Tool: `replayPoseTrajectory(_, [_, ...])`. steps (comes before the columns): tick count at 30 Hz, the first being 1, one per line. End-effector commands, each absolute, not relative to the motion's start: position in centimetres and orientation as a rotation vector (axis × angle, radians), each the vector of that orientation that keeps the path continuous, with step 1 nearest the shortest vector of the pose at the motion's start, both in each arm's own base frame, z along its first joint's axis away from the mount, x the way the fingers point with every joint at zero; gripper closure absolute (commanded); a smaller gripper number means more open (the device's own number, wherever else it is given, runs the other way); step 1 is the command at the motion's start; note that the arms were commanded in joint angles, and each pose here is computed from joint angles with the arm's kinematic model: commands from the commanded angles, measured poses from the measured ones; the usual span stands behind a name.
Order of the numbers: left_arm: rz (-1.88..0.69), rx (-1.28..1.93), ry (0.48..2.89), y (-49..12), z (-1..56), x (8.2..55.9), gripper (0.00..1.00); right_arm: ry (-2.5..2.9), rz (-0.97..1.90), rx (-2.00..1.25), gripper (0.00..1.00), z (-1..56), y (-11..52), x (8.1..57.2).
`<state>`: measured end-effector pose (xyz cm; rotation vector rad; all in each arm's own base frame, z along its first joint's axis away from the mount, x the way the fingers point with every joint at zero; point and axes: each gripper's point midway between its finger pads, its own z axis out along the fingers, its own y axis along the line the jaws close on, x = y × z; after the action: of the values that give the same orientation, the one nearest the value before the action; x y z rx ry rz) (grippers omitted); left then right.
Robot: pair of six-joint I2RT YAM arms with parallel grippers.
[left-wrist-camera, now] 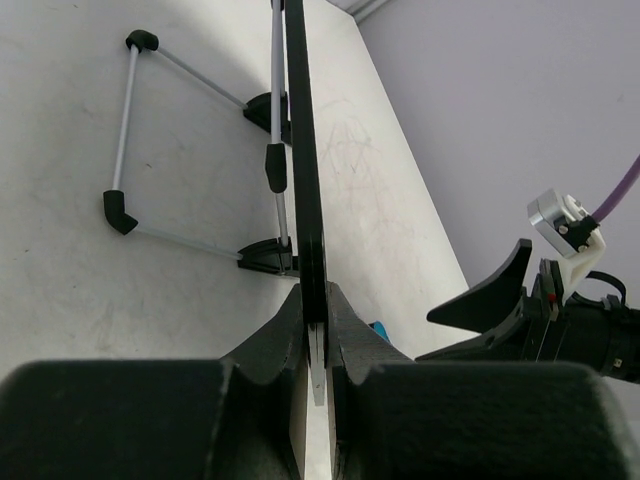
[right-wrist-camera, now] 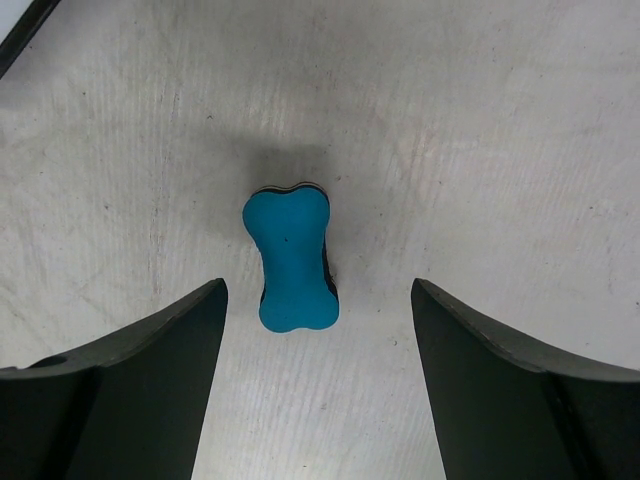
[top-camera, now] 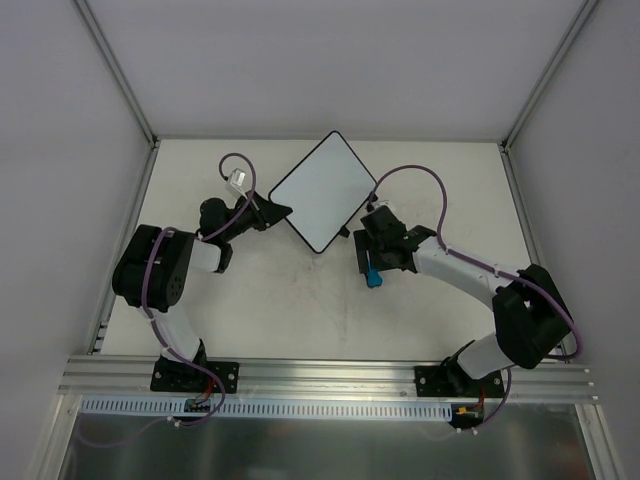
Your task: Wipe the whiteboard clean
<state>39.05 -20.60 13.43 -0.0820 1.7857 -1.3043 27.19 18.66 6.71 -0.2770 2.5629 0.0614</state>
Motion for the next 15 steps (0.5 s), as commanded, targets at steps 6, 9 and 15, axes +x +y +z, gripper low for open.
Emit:
replayPoseTrajectory(6, [-1.405, 0.141, 1.658, -21.9, 17.4, 39.0, 1.00, 2.505, 0.062, -0.239, 0.21, 8.1, 18.1, 27.7])
replayPoseTrajectory(9, [-1.404, 0.136, 1.655, -21.9, 17.3, 39.1, 1.00, 2.507, 0.067, -0.241, 0.22, 8.1, 18.2, 27.7])
replayPoseTrajectory(15, [-1.392, 0.106, 1.655, -21.7, 16.6, 39.5, 0.99, 2.502, 0.078, -0.239, 0.21, 8.2, 18.3, 27.7])
